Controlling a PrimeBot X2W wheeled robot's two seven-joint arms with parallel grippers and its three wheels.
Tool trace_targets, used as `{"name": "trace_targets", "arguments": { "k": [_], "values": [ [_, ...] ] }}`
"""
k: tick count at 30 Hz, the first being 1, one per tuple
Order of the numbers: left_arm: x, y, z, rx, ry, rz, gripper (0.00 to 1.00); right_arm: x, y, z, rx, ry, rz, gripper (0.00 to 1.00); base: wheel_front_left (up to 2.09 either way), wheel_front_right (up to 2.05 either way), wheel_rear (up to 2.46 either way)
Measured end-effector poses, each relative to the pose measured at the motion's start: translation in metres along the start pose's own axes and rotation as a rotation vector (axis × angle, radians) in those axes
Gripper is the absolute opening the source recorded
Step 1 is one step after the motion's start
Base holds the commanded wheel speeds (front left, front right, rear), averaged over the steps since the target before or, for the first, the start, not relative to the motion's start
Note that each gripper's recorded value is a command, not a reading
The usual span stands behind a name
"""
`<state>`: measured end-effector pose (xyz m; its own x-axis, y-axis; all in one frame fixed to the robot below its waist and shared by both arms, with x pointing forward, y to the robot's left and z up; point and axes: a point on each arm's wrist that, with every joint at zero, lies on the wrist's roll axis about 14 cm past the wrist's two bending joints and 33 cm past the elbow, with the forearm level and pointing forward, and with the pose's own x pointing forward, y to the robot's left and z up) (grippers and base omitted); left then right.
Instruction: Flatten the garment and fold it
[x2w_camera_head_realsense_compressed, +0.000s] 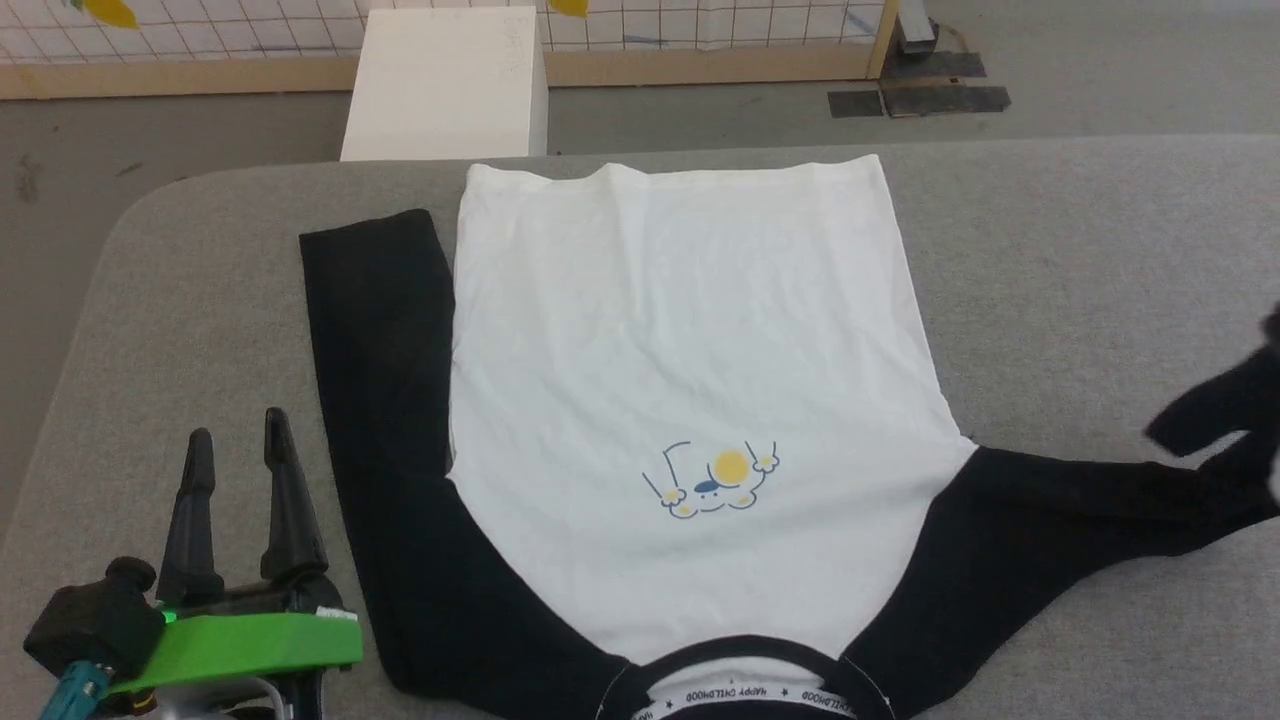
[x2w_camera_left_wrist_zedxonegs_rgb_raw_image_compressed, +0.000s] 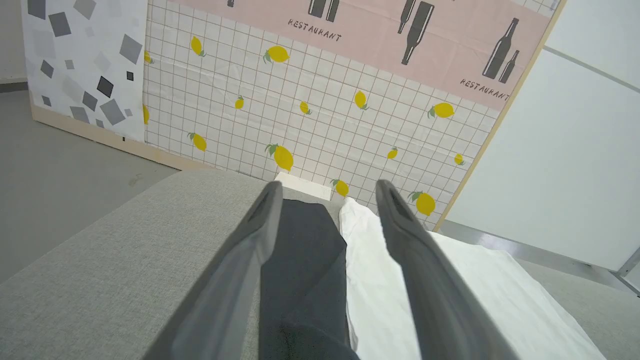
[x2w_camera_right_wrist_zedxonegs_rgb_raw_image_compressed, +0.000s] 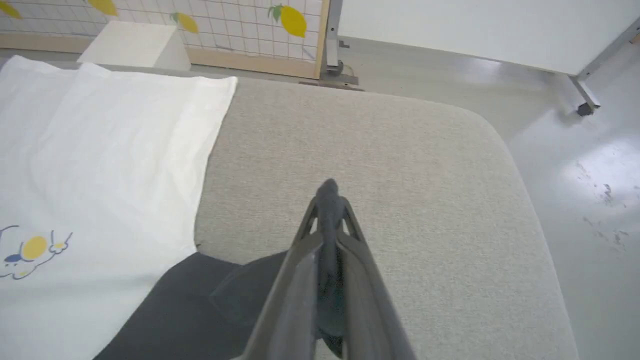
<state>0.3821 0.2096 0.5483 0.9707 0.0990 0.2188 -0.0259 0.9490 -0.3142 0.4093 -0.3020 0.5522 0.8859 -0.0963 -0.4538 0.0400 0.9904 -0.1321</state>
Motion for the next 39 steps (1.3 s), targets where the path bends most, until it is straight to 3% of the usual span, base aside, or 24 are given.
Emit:
{"name": "trace_targets", "arguments": {
  "k": [8,16,20,29,30,34,39],
  "values": [
    [-0.004,0.003,0.000,0.000,0.003,0.011,1.00,0.010,0.161,0.018,-0.042,-0.063,0.418,0.00,0.00,0.00,0.00],
    [-0.014,0.017,0.000,0.006,0.017,0.055,1.00,0.000,0.296,-0.004,-0.044,-0.002,0.743,0.00,0.00,0.00,0.00],
    [-0.022,0.028,0.002,0.015,0.018,0.089,1.00,-0.008,0.341,-0.028,-0.081,0.068,0.856,0.00,0.00,0.00,0.00],
    [-0.040,0.053,0.009,0.038,0.016,0.172,1.00,-0.016,0.392,-0.080,-0.147,0.190,0.982,0.00,0.00,0.00,0.00],
    [-0.041,0.054,0.009,0.039,0.015,0.177,1.00,-0.017,0.395,-0.084,-0.151,0.202,0.994,1.00,0.00,0.00,0.00],
    [-0.041,0.056,0.008,0.041,0.021,0.183,1.00,-0.014,0.399,-0.076,-0.097,0.176,1.006,1.00,0.00,0.00,0.00],
    [-0.035,0.050,0.004,0.034,0.023,0.162,1.00,-0.004,0.384,-0.019,0.081,0.014,0.984,1.00,0.00,0.00,0.00]
  ]
}}
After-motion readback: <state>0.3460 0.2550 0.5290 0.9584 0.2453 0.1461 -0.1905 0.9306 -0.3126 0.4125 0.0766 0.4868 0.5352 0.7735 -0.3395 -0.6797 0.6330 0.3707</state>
